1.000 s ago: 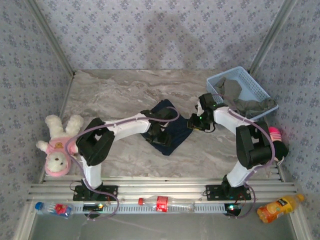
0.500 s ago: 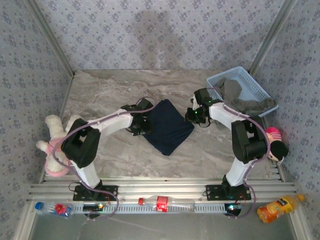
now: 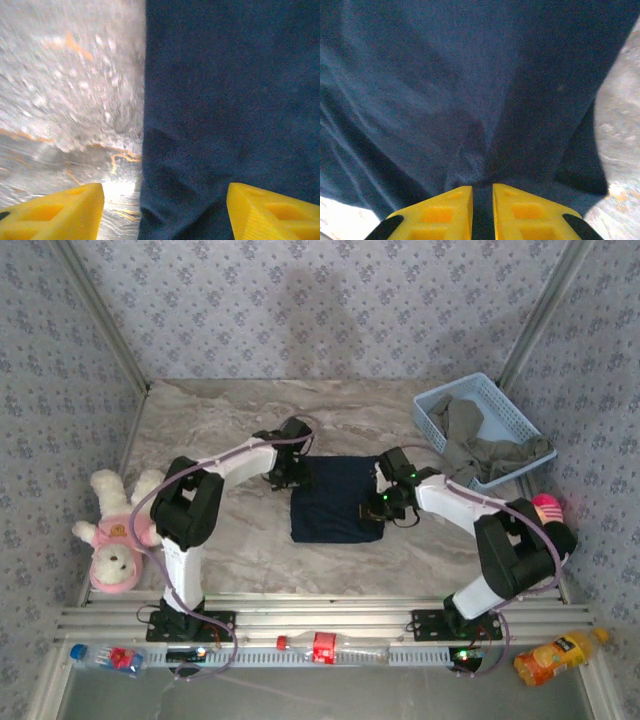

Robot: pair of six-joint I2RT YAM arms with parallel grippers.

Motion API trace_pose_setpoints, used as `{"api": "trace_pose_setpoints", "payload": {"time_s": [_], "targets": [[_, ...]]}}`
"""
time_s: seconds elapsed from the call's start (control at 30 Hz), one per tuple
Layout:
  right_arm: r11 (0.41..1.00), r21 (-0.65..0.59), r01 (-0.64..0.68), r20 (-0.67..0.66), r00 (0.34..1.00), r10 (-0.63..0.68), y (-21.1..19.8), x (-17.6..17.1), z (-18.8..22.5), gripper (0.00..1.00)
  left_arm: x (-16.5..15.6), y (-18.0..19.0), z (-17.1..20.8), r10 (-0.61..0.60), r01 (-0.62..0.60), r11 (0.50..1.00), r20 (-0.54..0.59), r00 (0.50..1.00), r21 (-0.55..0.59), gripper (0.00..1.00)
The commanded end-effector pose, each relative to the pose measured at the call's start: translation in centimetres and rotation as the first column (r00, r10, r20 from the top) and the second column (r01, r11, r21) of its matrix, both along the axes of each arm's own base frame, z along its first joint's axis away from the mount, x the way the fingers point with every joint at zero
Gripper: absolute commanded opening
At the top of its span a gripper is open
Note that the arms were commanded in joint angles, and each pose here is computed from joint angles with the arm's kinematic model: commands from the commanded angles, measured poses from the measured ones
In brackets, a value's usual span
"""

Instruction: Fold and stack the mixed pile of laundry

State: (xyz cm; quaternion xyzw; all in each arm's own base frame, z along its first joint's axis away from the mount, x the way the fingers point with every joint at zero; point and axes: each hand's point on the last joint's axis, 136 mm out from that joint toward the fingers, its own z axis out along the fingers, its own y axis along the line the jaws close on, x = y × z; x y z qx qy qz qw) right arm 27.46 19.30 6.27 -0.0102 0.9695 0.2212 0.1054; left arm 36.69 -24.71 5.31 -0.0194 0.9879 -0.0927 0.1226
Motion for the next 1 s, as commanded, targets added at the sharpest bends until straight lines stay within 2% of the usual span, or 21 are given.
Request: {"api": "trace_pose_setpoints", "payload": {"time_s": [0.0, 0.1, 0.2, 0.37, 0.53, 0.67, 0.83, 0.97], "targets": [[0.997, 0.045, 0.057, 0.078, 0.995, -0.061, -0.6, 2.3, 4.1, 0.22, -0.6, 0.2, 5.5, -0.069, 0.070, 0.998, 0.049, 0.996, -0.011, 0.69], [0.992, 0.107, 0.067, 0.132, 0.988, -0.081, 0.1, 5.0, 5.9, 0.22, -2.3, -1.1, 7.6, -0.092, 0.100, 0.989, 0.070, 0.993, -0.111, 0.68], [0.984, 0.163, 0.072, 0.096, 0.991, -0.089, 1.6, 6.5, 5.0, 0.20, -4.1, -3.1, 7.4, -0.084, 0.097, 0.967, 0.066, 0.994, -0.235, 0.64], [0.971, 0.172, 0.166, -0.005, 0.986, -0.168, 1.4, 7.8, 0.6, 0.21, -6.8, -4.6, 2.8, -0.038, 0.025, 0.955, -0.039, 0.998, -0.294, 0.62], [0.946, 0.131, 0.297, -0.087, 0.954, -0.288, -2.2, 8.4, -3.5, 0.23, -9.8, -4.1, -2.3, -0.063, 0.039, 0.982, -0.128, 0.990, -0.187, 0.61], [0.946, 0.146, 0.289, -0.084, 0.957, -0.279, -2.9, 8.7, -2.9, 0.30, -10.8, -2.0, -4.4, -0.061, 0.047, 0.995, -0.177, 0.982, -0.083, 0.61], [0.965, 0.138, 0.223, 0.012, 0.974, -0.227, -3.4, 7.6, 1.7, 0.50, -9.8, -1.7, -0.5, -0.107, 0.102, 0.994, -0.124, 0.986, -0.043, 0.67], [0.978, 0.104, 0.183, 0.024, 0.982, -0.186, -3.6, 4.1, 4.0, 0.51, -10.1, -2.5, 3.4, -0.145, 0.140, 0.988, -0.075, 0.987, -0.066, 0.71]]}}
